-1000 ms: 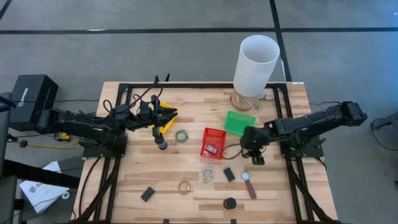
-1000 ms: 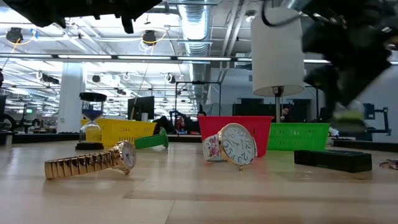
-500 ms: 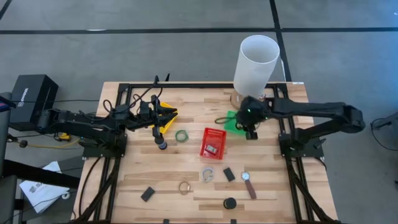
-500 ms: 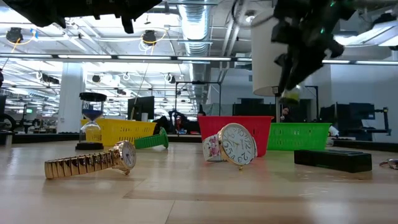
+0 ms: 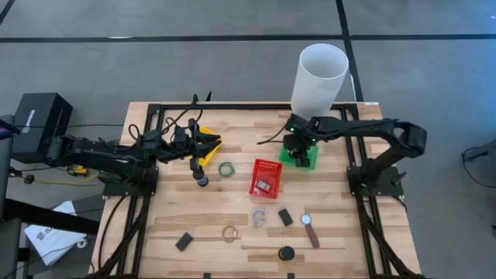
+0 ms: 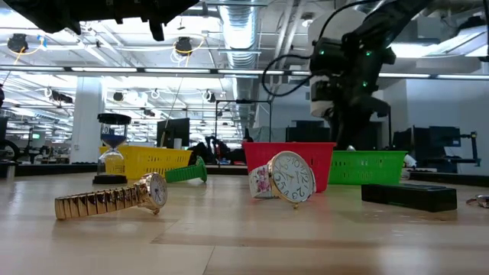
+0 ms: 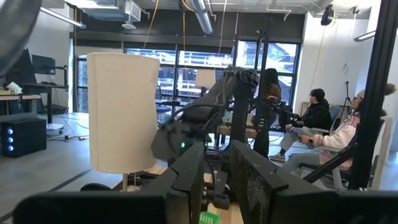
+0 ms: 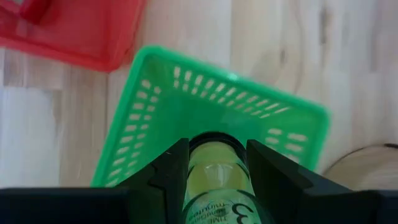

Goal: Pick & Place Office items
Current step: Put the top right black hourglass into the green bin, then put the green wristwatch into the yellow bin

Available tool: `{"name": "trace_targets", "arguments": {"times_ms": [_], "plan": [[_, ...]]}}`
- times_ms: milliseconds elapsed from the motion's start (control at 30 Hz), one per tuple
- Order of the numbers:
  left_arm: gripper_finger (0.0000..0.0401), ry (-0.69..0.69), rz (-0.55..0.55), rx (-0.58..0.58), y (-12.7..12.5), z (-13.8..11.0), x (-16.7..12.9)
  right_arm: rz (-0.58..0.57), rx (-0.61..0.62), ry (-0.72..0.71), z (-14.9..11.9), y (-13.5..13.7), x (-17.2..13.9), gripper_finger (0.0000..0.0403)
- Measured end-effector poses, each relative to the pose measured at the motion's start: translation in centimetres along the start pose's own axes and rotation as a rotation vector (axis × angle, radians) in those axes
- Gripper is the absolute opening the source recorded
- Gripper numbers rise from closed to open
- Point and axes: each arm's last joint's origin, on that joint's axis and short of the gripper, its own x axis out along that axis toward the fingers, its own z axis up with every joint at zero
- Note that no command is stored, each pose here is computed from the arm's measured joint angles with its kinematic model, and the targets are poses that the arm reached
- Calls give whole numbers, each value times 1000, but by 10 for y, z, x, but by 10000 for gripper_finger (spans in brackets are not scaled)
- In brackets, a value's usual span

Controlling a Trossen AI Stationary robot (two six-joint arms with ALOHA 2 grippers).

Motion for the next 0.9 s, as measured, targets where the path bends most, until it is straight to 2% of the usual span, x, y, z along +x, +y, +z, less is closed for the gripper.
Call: {"name": "trace_targets", "arguments": {"times_ms": [133, 267, 467, 700, 900], "plan": [[74, 1, 0, 1, 0, 0, 0, 18, -16, 27, 5, -4, 12, 157], [74, 3, 0, 2, 0, 0, 0, 32, -37, 54, 12, -8, 23, 131], [74, 4, 0, 2, 0, 0, 0, 49, -43, 88, 25, -15, 28, 133], [74, 4, 0, 2, 0, 0, 0, 57, -45, 105, 39, -20, 13, 229], [74, 4, 0, 2, 0, 0, 0, 59, -43, 111, 50, -24, -2, 237]]}}
